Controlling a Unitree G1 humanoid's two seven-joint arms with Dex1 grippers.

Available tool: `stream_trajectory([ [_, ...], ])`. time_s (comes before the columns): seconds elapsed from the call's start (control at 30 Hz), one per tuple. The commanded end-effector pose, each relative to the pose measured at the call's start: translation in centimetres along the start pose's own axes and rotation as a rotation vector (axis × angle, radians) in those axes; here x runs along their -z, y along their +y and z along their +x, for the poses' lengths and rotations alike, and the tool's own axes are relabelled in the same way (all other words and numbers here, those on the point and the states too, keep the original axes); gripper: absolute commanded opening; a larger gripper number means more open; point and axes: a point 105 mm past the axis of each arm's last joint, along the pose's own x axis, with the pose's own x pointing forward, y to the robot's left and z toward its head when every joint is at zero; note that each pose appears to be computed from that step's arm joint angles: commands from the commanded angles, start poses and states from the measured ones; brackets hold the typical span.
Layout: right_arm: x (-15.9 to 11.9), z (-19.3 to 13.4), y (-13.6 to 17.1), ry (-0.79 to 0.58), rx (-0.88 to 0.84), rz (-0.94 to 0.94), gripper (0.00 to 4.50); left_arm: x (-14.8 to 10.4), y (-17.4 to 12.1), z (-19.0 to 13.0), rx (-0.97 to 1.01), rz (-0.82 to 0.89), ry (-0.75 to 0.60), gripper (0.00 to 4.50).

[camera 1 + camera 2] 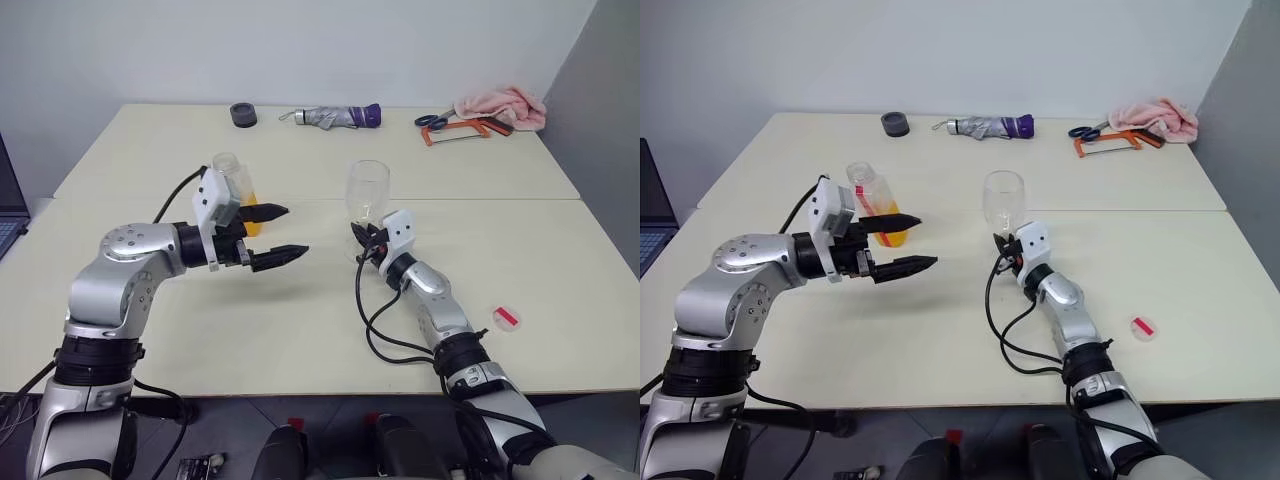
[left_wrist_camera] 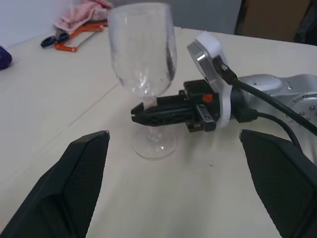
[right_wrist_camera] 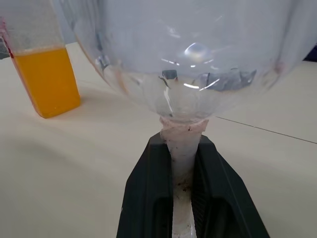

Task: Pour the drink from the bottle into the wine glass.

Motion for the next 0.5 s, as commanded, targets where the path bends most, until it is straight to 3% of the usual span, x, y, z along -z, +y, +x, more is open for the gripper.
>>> stream_trajectory([
  [0.03,0.11,0.08,0.15,0.0,-0.011,0.009,0.17,-2.55,0.18,-0.44,-0.017,0.067,-0.051,4.5],
  [0.17,0.23,-0.03,0.31,0.001,-0.016,0.017,0.17,-3.13,0.07,-0.18,-0.008,0.077,-0.067,4.5],
  [0.5,0.22,-0.43,0.39,-0.002,-0.019,0.017,3.48,-2.75,-0.25,0.18,0.013,0.089,-0.059,4.5],
])
